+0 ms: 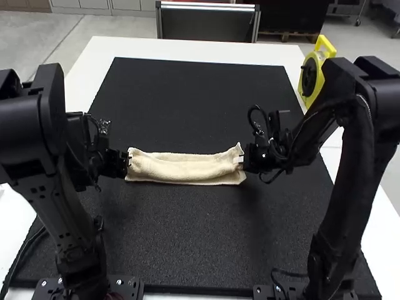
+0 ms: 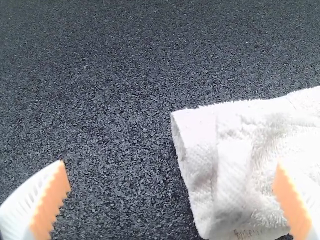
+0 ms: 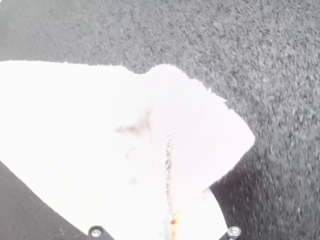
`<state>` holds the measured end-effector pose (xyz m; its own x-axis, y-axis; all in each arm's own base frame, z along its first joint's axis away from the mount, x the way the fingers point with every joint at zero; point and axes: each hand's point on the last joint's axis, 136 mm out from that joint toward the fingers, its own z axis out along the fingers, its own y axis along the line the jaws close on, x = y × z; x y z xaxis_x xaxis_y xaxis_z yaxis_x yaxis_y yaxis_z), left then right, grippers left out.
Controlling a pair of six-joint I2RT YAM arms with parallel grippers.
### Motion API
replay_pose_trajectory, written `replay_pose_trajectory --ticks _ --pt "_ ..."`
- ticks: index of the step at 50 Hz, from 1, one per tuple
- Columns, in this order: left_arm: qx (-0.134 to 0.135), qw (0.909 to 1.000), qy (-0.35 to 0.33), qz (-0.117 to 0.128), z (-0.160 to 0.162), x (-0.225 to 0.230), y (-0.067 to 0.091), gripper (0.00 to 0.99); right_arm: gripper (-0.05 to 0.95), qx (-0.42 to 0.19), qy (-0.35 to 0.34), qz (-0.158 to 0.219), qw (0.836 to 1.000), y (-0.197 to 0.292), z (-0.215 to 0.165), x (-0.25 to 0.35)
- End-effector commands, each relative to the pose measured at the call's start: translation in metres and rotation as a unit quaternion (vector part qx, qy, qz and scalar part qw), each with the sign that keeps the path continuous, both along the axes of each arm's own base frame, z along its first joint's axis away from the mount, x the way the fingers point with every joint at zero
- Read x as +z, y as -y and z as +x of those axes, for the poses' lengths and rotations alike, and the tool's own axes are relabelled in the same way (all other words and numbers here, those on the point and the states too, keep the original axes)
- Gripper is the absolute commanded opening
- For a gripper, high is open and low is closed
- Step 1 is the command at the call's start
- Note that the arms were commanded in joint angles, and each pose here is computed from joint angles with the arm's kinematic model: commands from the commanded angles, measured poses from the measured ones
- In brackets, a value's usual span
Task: Fold the towel.
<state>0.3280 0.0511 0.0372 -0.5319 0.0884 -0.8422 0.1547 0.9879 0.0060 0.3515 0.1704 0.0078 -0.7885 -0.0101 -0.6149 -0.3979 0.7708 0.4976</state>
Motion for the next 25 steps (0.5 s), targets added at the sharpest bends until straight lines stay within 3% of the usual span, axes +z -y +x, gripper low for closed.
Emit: replay_pose_trajectory --ticks 1,25 --pt "0.006 1.0 0.005 -0.003 -0.001 0.002 -0.003 0.956 -0.02 0.012 0.046 0.03 0.998 -0.013 0.017 0.041" --pt "0.02 0.9998 -0.002 -0.001 -0.004 -0.002 -0.006 0.957 -0.02 0.072 0.05 0.053 0.995 -0.057 0.0 0.06"
